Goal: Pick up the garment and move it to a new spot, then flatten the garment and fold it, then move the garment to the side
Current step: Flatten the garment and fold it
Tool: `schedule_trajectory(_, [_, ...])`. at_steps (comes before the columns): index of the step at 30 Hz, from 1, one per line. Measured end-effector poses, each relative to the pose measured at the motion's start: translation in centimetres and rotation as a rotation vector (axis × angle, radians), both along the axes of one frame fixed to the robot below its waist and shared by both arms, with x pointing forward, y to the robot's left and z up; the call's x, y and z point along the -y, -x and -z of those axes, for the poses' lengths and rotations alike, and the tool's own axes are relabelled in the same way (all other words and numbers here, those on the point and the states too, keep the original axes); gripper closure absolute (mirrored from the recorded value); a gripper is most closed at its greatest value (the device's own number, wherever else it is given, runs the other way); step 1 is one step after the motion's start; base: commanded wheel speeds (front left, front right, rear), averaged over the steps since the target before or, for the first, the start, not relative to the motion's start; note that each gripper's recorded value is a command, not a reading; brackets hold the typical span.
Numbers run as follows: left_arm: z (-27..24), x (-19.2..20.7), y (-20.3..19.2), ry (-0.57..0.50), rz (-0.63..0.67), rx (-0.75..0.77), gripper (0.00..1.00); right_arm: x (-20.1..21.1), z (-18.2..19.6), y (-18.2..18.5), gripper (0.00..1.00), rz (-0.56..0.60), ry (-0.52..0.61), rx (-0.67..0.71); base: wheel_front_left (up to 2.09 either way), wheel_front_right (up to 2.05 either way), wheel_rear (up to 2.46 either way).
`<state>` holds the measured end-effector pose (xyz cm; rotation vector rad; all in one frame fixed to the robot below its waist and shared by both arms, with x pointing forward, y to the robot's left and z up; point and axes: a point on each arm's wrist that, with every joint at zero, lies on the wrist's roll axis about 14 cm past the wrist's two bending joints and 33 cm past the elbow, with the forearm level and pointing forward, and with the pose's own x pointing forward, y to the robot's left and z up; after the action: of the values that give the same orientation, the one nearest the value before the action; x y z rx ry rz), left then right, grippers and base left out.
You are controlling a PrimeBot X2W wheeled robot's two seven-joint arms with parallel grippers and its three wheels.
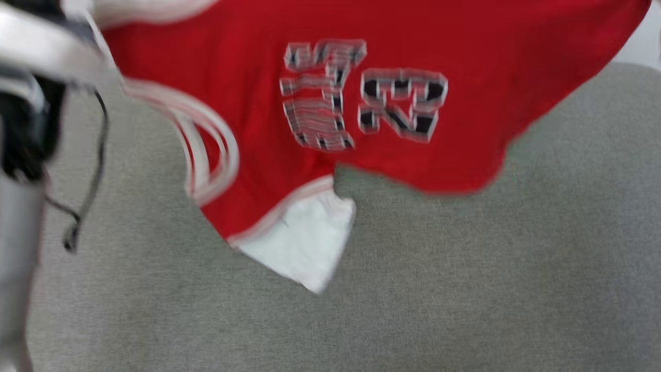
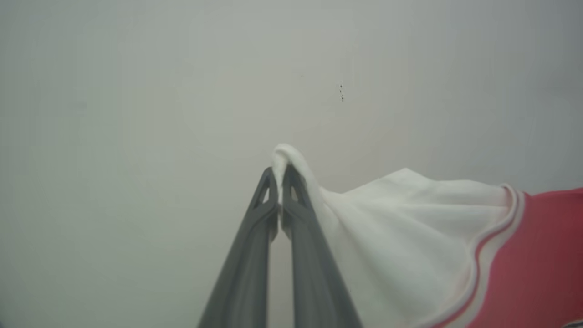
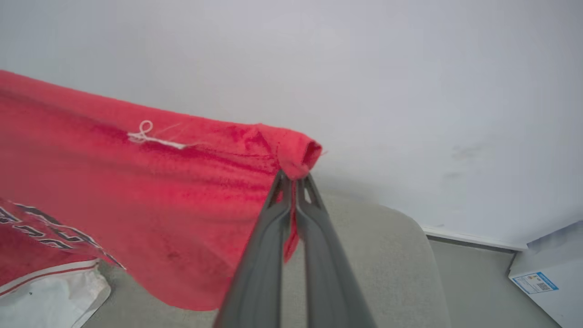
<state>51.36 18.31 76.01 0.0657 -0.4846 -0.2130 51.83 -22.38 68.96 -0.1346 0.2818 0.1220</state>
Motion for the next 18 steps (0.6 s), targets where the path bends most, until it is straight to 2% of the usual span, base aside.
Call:
schedule_trajectory(6, [-4.0,0.1,-5.1,-0.04,-0.024,0.064,1.0,0.8,-3.1,-3.4,1.0,0.026,0.001,0.123,0.0,0.0,0.0])
schedule_trajectory(13, [-5.8,-0.4,-11.2,-0.065,-0.076,0.125,1.0,0.4,-5.2,-8.6,1.0,0.025,0.011,0.291,0.0,0.0,0.0])
schedule_trajectory(18, [-4.1,-0.9,-15.7,-0.061,-0.102,0.127,1.0,0.4,-4.1,-12.6,1.0,0.02,0.023,0.36,0.0,0.0,0.0])
